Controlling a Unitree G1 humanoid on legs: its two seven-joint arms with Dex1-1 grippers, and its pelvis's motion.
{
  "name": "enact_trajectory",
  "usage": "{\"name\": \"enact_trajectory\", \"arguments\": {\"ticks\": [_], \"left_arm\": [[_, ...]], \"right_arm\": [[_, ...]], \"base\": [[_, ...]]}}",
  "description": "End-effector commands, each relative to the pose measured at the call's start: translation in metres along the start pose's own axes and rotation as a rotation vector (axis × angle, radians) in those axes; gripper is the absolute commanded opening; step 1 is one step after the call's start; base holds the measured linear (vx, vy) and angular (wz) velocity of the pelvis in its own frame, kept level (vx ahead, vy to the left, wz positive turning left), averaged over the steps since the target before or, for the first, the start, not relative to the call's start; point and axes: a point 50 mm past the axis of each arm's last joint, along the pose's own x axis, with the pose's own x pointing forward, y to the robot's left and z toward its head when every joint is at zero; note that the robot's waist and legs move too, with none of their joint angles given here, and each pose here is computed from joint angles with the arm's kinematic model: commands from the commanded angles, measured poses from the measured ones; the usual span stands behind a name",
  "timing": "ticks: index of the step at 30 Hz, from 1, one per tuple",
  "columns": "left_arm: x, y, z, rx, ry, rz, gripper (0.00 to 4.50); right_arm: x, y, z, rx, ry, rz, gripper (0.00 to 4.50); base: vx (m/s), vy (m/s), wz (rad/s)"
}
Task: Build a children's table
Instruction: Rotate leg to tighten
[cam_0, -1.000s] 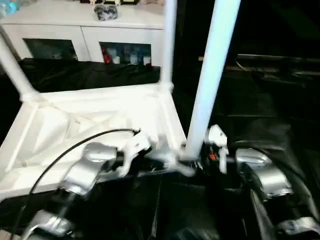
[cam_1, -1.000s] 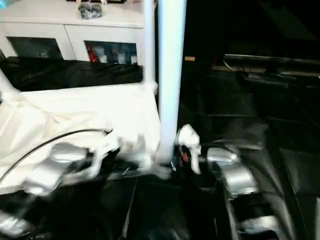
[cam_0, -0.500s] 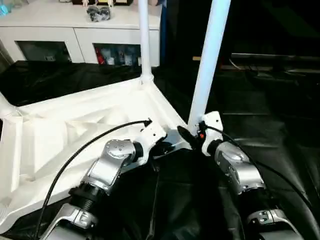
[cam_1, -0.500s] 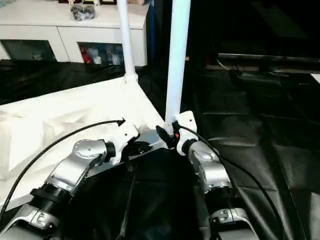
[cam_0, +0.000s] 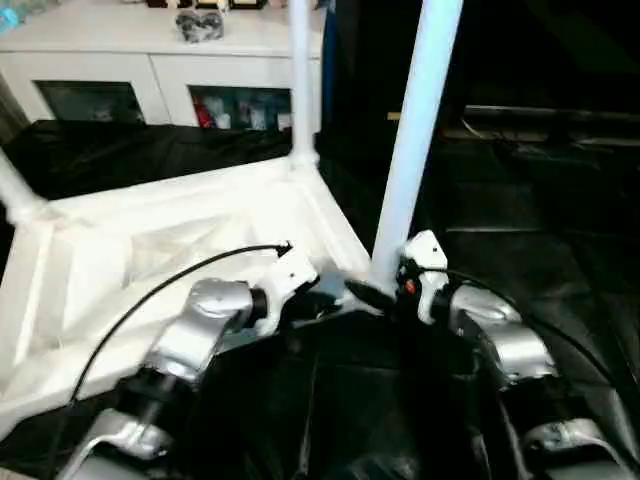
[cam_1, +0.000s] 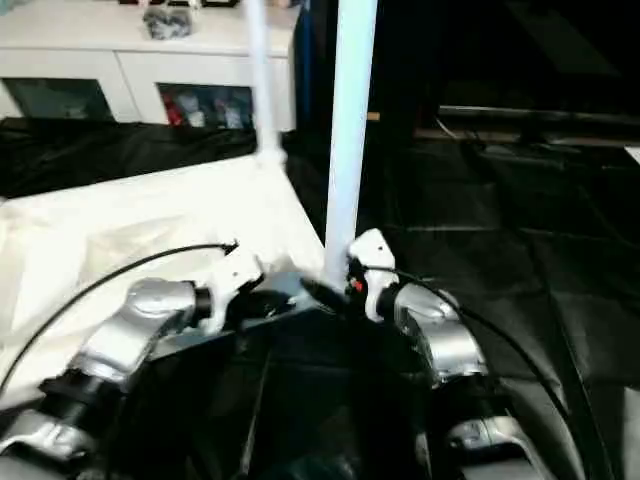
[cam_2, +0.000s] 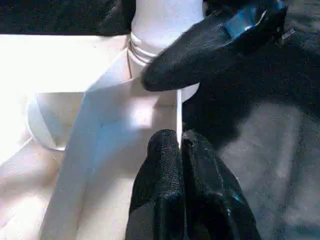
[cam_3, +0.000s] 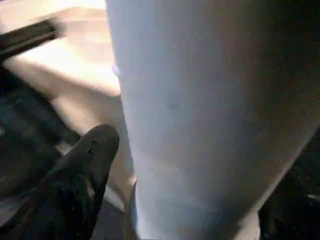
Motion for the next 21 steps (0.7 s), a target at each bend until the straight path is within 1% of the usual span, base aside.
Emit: {"name": "enact_trajectory", "arguments": {"ticks": [1, 5, 7, 8, 9, 12, 13, 14, 16, 18, 21], "left_arm": [[0.0, -0.005, 0.016, 0.063, -0.074, -0.066, 0.0], [-0.011, -0.008, 0.01, 0.058, -0.059, -0.149, 0.0], [-0.013, -0.009, 0.01, 0.058, -0.057, -0.164, 0.0], [-0.017, -0.01, 0.008, 0.054, -0.051, -0.191, 0.0], [-0.02, -0.01, 0.007, 0.054, -0.045, -0.206, 0.0], [-0.025, -0.01, 0.006, 0.048, -0.04, -0.232, 0.0], [-0.026, -0.01, 0.006, 0.044, -0.038, -0.236, 0.0], [-0.027, -0.01, 0.006, 0.04, -0.035, -0.242, 0.0], [-0.029, -0.01, 0.005, 0.034, -0.031, -0.253, 0.0], [-0.029, -0.01, 0.005, 0.031, -0.028, -0.258, 0.0], [-0.031, -0.01, 0.005, 0.028, -0.026, -0.267, 0.0]], "right_arm": [[0.003, 0.011, 0.002, -0.015, -0.002, 0.116, 3.88], [-0.01, 0.014, 0.001, -0.009, 0.021, 0.246, 3.88], [-0.011, 0.015, 0.002, -0.007, 0.023, 0.263, 3.88], [-0.013, 0.016, 0.001, -0.006, 0.032, 0.29, 3.73], [-0.014, 0.016, 0.001, -0.006, 0.042, 0.303, 3.73], [-0.016, 0.017, -0.001, 0.002, 0.06, 0.328, 3.45], [-0.016, 0.018, -0.001, 0.003, 0.061, 0.331, 3.36], [-0.016, 0.018, -0.001, 0.005, 0.061, 0.338, 3.36], [-0.016, 0.02, -0.001, 0.012, 0.062, 0.357, 3.09], [-0.017, 0.021, -0.001, 0.015, 0.062, 0.364, 3.02], [-0.017, 0.022, -0.001, 0.022, 0.065, 0.378, 2.72]], "base": [[0.0, 0.0, 0.0], [0.0, 0.0, 0.0], [0.0, 0.0, 0.0], [0.0, 0.0, 0.0], [0.0, 0.0, 0.0], [0.0, 0.0, 0.0], [0.0, 0.0, 0.0], [0.0, 0.0, 0.0], [0.0, 0.0, 0.0], [0.0, 0.0, 0.0], [0.0, 0.0, 0.0]]}}
